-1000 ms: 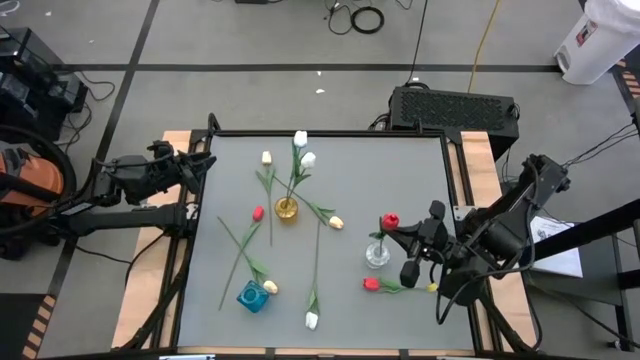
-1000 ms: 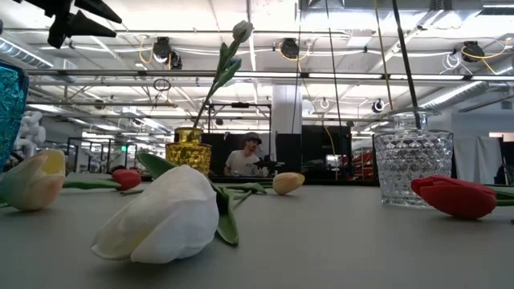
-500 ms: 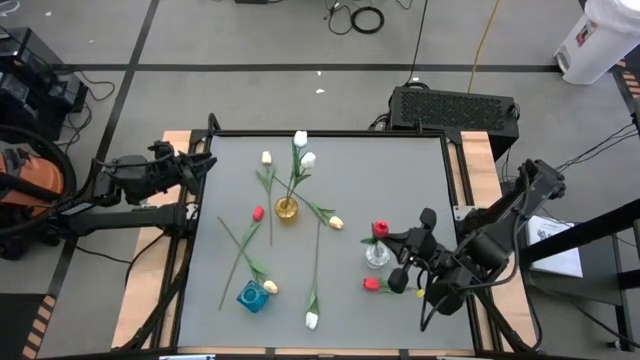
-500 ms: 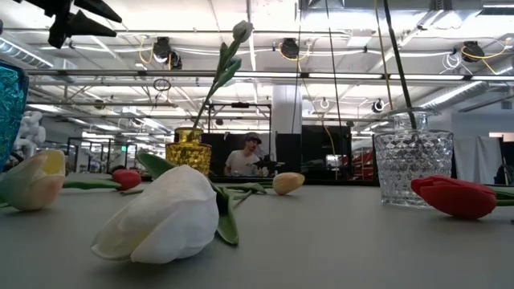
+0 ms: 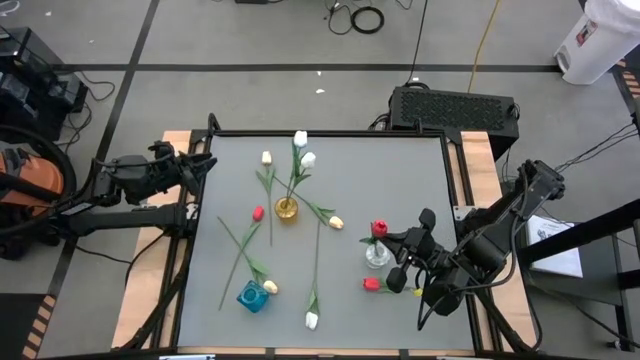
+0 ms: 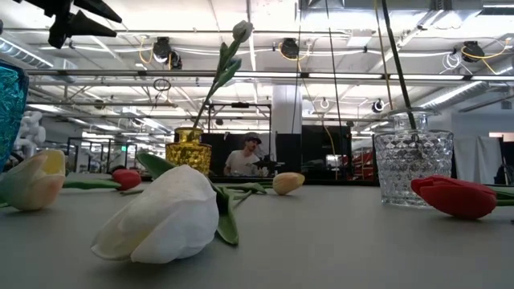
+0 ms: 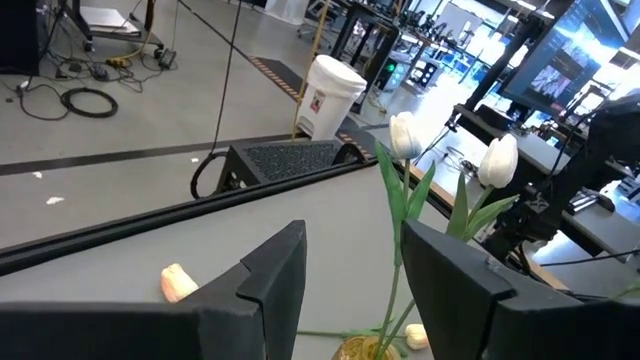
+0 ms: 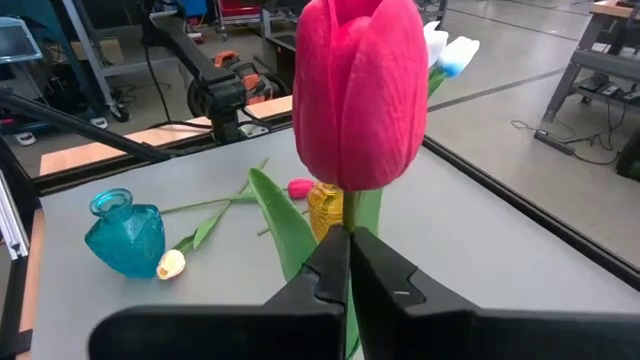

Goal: Sort flowers into vase by color
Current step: Put the top right red tulip into the transparent vase, then put the right red tulip into the transparent vase

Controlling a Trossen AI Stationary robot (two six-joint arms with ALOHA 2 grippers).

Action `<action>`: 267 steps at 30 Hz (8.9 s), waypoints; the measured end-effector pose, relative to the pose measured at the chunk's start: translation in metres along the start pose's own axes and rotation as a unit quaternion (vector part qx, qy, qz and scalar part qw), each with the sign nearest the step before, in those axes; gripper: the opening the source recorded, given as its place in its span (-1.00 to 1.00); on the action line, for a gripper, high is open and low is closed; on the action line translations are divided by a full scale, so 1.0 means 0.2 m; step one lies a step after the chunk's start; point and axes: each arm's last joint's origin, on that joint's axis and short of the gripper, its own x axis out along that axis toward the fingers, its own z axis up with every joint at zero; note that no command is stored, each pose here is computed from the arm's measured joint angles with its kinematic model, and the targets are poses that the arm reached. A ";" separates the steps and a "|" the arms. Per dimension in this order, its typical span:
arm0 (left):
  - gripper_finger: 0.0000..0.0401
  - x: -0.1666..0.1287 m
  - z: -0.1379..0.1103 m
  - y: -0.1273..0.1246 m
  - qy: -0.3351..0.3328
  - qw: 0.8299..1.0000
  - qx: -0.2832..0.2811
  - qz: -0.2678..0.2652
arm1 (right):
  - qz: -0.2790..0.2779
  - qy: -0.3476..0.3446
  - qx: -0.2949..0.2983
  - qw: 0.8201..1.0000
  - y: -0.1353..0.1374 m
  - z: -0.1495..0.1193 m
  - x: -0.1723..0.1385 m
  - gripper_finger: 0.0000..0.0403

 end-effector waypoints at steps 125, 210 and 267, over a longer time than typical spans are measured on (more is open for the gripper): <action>-0.15 0.00 -0.01 0.00 0.010 1.000 0.006 -0.009 | 0.163 0.540 -0.074 0.822 -0.30 -0.76 0.10 -0.17; -0.15 0.00 -0.01 0.00 0.011 1.000 0.001 -0.013 | 0.221 0.505 -0.133 0.824 -0.10 -0.88 0.21 -1.00; -0.15 0.00 0.00 0.01 -0.010 1.000 -0.001 0.019 | 0.128 -0.076 -0.025 0.988 -0.69 0.36 -0.42 -1.00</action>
